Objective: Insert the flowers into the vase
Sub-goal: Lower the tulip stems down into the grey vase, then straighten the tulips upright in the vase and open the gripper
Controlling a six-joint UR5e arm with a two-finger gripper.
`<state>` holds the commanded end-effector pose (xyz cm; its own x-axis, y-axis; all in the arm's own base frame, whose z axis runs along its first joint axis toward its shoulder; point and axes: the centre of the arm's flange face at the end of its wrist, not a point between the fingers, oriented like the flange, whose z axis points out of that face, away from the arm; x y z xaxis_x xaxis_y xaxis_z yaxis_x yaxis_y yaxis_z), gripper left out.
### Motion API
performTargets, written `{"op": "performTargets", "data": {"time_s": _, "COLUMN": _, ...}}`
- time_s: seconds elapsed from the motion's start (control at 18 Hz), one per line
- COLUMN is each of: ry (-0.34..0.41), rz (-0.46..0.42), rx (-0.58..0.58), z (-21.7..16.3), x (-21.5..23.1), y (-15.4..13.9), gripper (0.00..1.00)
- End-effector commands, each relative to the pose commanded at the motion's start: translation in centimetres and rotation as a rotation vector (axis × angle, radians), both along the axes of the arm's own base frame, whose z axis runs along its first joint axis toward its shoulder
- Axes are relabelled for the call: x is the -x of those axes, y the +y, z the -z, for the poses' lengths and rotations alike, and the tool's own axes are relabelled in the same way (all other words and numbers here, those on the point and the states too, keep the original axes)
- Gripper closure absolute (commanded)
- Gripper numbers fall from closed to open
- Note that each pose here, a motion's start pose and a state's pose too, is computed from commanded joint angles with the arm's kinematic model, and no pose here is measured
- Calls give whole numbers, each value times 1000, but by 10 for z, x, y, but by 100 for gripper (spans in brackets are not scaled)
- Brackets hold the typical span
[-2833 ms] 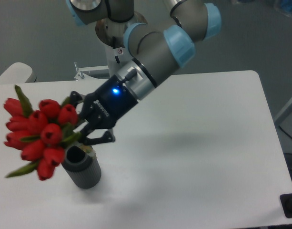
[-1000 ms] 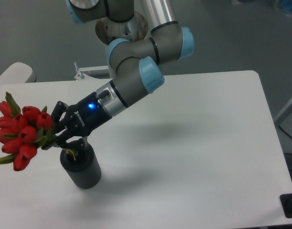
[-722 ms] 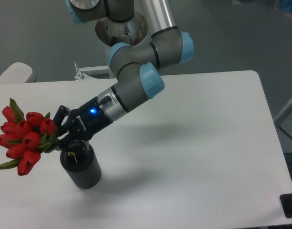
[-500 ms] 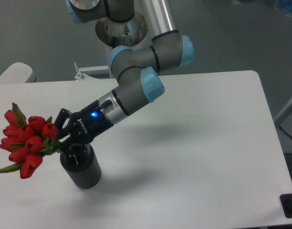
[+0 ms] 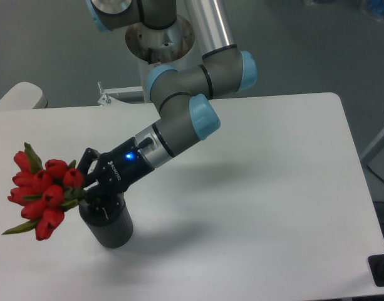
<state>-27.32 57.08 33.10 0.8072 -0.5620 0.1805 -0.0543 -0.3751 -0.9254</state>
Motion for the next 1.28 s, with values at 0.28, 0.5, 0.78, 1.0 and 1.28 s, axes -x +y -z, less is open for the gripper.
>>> {"op": "performTargets", "data": {"time_s": 0.28, "ry": -7, "rz": -2, "rx": 7, "z": 9, "x": 2, "y": -1, "gripper": 71}}
{"op": "performTargets", "data": {"time_s": 0.5, "ry": -12, "rz": -11, "rx": 12, "z": 12, "x": 7, "y": -5, "gripper": 58}}
{"op": "performTargets", "data": {"time_s": 0.78, "ry": -13, "rz": -18, "rx": 11, "z": 13, "x": 11, "y": -7, "gripper": 55}}
{"op": "performTargets", "data": {"time_s": 1.0, "ry": -11, "rz": -24, "rx": 9, "z": 13, "x": 14, "y": -9, "gripper": 53}}
{"op": "performTargets", "data": {"time_s": 1.28, "ry": 10, "rz": -10, "rx": -4, "z": 20, "x": 11, "y": -12, "gripper": 51}}
